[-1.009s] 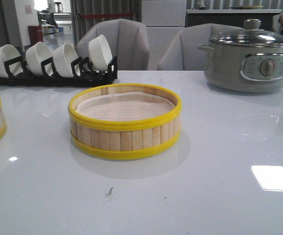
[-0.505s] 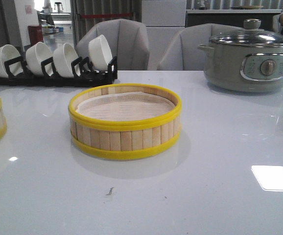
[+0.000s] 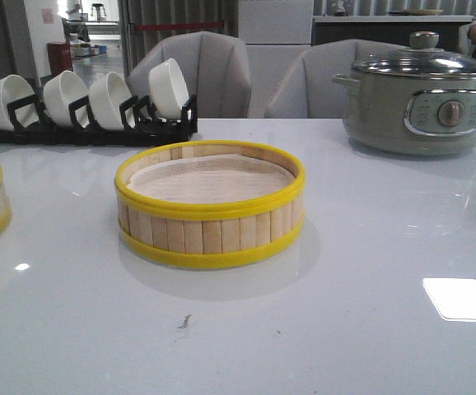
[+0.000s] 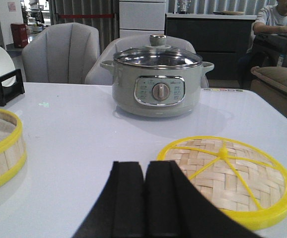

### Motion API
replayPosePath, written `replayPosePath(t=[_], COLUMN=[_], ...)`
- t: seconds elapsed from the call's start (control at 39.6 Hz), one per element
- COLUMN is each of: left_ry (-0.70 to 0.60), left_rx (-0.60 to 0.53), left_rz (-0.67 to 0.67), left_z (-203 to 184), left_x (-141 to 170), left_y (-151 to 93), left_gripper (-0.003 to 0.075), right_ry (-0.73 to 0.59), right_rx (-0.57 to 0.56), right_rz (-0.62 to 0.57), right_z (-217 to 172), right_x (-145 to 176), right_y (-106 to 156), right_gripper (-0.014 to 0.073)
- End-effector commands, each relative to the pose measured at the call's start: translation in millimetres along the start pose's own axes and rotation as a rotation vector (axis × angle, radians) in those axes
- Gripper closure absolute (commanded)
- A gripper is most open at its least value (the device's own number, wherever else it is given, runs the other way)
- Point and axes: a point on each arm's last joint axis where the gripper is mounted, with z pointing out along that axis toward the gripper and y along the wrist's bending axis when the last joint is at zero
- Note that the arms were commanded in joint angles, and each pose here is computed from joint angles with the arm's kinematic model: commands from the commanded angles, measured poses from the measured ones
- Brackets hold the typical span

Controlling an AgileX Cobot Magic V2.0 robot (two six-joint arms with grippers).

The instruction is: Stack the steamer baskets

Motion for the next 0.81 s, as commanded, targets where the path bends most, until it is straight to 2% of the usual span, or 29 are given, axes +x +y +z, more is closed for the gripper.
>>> replayPosePath(t=[0.0,0.48,0.66,0.78], left_ry=[-0.113,-0.104,-0.100,-0.089], left_rx=[0.009,0.009,0.008,0.008], left_rz=[-0.007,-0.007,-0.007,-0.007], left_z=[-5,-5,-5,-5], left_x=[-17,-16,-16,-15], left_y=[0,0,0,0], left_gripper=[0.0636,0.0636,0.0636,0.0636], right_ry=[-0.119,-0.119,-0.188,-0.238], right_rx=[0.006,0.006,0.011,0.011], right_rz=[-0.002,-0.002,0.001,0.073], right_z=[-3,-3,-4,-5], right_x=[-14,-14,-20,-25], right_y=[0,0,-1,-2], right_gripper=[0.0529,0.0529,0.0529,0.0529])
